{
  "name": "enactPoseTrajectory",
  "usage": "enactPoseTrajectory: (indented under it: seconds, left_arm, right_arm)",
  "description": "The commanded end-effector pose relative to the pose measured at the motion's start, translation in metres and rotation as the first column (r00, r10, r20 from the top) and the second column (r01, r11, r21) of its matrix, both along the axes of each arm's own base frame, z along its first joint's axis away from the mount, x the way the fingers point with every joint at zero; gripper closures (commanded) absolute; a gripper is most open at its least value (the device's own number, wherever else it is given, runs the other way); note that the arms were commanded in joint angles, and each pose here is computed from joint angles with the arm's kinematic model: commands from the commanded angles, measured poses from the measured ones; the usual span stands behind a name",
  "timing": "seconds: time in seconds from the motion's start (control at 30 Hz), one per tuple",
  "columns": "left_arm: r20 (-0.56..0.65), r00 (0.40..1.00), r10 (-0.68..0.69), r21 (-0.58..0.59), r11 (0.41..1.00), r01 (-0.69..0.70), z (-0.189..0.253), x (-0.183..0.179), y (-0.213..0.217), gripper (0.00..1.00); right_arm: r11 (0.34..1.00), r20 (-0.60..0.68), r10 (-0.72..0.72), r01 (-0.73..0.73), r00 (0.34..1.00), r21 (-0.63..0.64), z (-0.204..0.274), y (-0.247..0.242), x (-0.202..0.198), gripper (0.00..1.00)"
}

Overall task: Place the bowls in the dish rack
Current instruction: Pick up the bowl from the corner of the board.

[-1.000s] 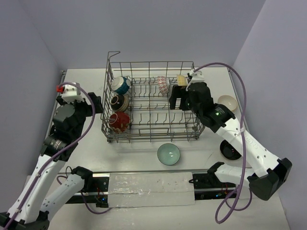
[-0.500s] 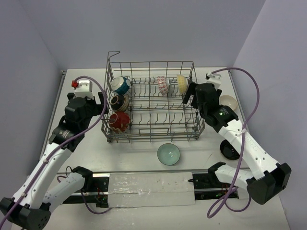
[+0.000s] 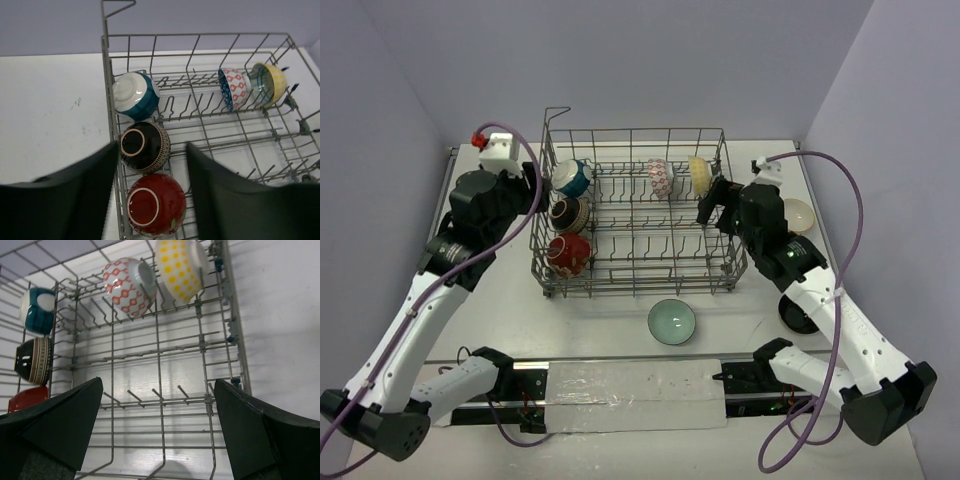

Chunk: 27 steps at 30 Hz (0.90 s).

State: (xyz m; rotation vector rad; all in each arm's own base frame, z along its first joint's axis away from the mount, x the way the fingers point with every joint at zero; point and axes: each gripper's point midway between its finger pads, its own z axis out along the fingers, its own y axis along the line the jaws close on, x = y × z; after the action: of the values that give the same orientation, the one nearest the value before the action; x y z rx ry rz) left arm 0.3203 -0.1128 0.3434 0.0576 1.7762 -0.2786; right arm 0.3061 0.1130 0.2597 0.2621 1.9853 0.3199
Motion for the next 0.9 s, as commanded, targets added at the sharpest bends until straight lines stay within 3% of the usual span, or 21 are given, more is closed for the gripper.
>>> enactPoseTrajectory:
  seconds: [0.0, 0.07, 0.13, 0.2, 0.23, 0.33, 0.37, 0.43, 0.5, 0.67, 0.87]
  left_arm:
    - [0.007, 0.996, -0.092, -0.017, 0.996, 0.092, 0.014, 0.004, -0.025, 0.49]
    - [0.001, 0.985, -0.173, 0.001, 0.985, 0.173, 0.016, 0.005, -0.046, 0.55]
    - [-0.015, 0.972, -0.236, 0.035, 0.971, 0.237, 0.013, 0.006, -0.065, 0.7]
    - [-0.03, 0.963, -0.266, 0.047, 0.962, 0.268, 0.01, 0.008, -0.074, 0.96]
    - [-0.045, 0.958, -0.282, 0.055, 0.957, 0.284, 0.007, 0.011, -0.081, 1.0]
    - [-0.071, 0.94, -0.333, 0.08, 0.938, 0.339, 0.004, 0.017, -0.104, 1.0]
    - [-0.078, 0.937, -0.341, 0.086, 0.934, 0.347, 0.004, 0.019, -0.11, 0.99]
    - [-0.079, 0.929, -0.362, 0.087, 0.926, 0.368, 0.008, 0.024, -0.128, 0.73]
    - [-0.064, 0.918, -0.392, 0.08, 0.915, 0.396, 0.016, 0.023, -0.144, 0.64]
    - [-0.089, 0.935, -0.344, 0.086, 0.932, 0.351, 0.001, 0.022, -0.141, 0.61]
    - [-0.072, 0.979, -0.193, 0.138, 0.97, 0.202, -0.008, 0.002, -0.09, 0.41]
  right_arm:
    - [0.989, 0.059, -0.151, 0.15, 0.987, 0.019, 0.016, -0.027, 0.0, 0.0]
    - [0.986, 0.084, -0.167, 0.165, 0.982, 0.026, 0.023, -0.031, -0.003, 0.0]
    - [0.986, 0.1, -0.166, 0.165, 0.981, 0.017, 0.027, -0.033, -0.003, 0.0]
    - [0.976, 0.112, -0.216, 0.216, 0.97, 0.005, 0.032, -0.044, -0.003, 0.0]
    - [0.974, 0.114, -0.224, 0.225, 0.968, 0.003, 0.033, -0.046, -0.004, 0.0]
    - [0.987, 0.174, -0.16, 0.153, 0.972, 0.05, 0.048, -0.035, -0.004, 0.0]
    - [0.991, 0.199, -0.127, 0.118, 0.972, 0.055, 0.051, -0.031, -0.008, 0.0]
    - [0.99, 0.221, -0.137, 0.124, 0.966, 0.073, 0.058, -0.033, -0.009, 0.0]
    - [0.974, 0.194, -0.225, 0.216, 0.955, 0.07, 0.058, -0.048, -0.008, 0.0]
    - [0.905, 0.106, -0.423, 0.425, 0.9, -0.002, 0.028, -0.093, 0.0, 0.07]
    - [0.844, -0.018, -0.535, 0.536, 0.844, 0.011, -0.008, -0.136, 0.01, 0.14]
